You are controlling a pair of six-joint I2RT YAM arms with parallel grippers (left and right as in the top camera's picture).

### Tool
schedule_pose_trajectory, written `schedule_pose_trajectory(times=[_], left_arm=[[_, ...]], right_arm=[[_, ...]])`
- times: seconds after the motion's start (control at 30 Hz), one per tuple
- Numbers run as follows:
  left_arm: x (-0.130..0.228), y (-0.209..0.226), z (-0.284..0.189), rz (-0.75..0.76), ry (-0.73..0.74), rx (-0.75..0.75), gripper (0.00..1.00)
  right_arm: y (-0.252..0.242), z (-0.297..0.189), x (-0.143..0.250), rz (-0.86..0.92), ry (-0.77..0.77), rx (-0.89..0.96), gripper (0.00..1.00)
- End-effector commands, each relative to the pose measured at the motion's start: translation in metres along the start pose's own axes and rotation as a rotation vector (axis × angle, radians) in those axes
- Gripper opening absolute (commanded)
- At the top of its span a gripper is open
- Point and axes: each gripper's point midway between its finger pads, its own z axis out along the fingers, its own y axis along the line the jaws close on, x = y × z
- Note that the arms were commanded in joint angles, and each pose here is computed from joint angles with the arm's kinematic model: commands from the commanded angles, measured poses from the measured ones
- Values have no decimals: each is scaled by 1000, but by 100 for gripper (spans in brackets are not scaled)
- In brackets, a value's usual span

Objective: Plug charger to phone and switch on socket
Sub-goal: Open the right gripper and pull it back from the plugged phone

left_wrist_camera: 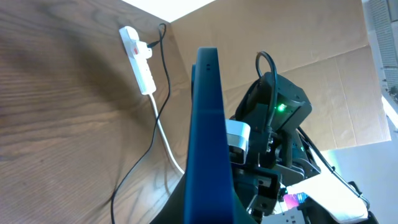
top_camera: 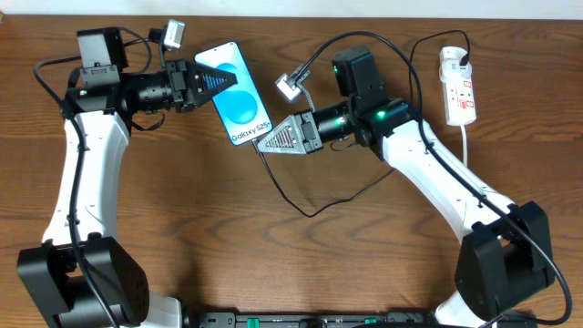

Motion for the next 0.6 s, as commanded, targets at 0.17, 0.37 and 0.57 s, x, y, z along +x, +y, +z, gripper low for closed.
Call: schedule_pose_trajectory(times=[0.17,0.37,0.57], left_arm=[[7,-18,4,11,37,72,7],[7,-18,5,11,37,72,8],[6,-17,5,10,35,65,7]], right_arm=[[1,-19,-4,-53,-13,-39,16],[-12,-43,-3,-22,-48,-5,23],[-47,-67,8,68,-77,164,33]])
